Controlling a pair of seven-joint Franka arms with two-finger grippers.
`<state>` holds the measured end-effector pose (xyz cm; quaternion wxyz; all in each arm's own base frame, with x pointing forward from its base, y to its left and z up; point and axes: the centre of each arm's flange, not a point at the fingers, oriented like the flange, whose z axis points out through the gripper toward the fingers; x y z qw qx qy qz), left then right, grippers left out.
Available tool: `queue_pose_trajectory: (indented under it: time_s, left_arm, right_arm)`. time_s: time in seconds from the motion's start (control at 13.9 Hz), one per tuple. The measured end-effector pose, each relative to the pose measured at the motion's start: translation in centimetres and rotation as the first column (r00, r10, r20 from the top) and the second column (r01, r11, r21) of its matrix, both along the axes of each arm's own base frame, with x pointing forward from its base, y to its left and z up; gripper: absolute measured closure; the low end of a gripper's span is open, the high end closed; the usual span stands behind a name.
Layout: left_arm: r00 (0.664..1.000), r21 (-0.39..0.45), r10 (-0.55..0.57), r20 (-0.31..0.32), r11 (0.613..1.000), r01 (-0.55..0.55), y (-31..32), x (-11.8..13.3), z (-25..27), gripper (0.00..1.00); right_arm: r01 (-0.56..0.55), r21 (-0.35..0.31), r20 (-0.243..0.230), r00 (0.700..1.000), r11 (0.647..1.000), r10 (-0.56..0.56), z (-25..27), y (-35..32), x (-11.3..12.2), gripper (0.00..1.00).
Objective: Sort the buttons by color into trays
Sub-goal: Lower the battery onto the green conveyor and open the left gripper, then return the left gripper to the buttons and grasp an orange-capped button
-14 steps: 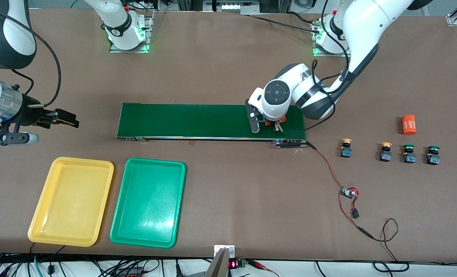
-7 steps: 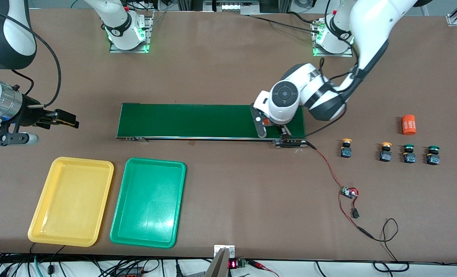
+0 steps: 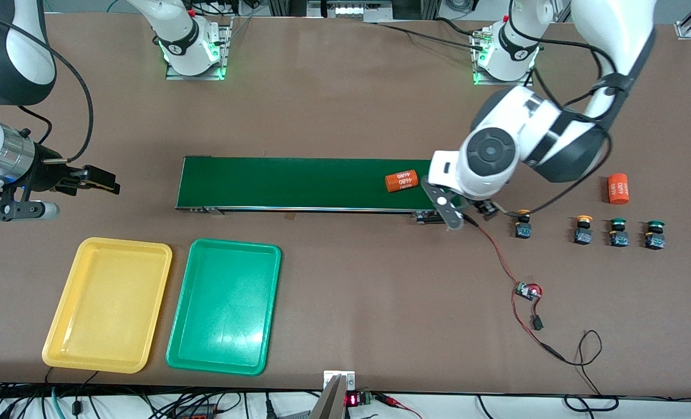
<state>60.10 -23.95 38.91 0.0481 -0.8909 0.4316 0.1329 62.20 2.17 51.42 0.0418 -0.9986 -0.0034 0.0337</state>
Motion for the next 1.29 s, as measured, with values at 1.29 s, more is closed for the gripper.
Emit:
queue_pose_trajectory:
  time_s: [1.29]
  left_arm:
    - [0.754,-0.100,0.641,0.144,0.767,-0.634,17.8,0.1,-13.0,0.00]
  right_arm:
    - [0.028,-0.001,-0.007,1.000,1.000,-0.028,-0.1,-1.8,0.0,0.00]
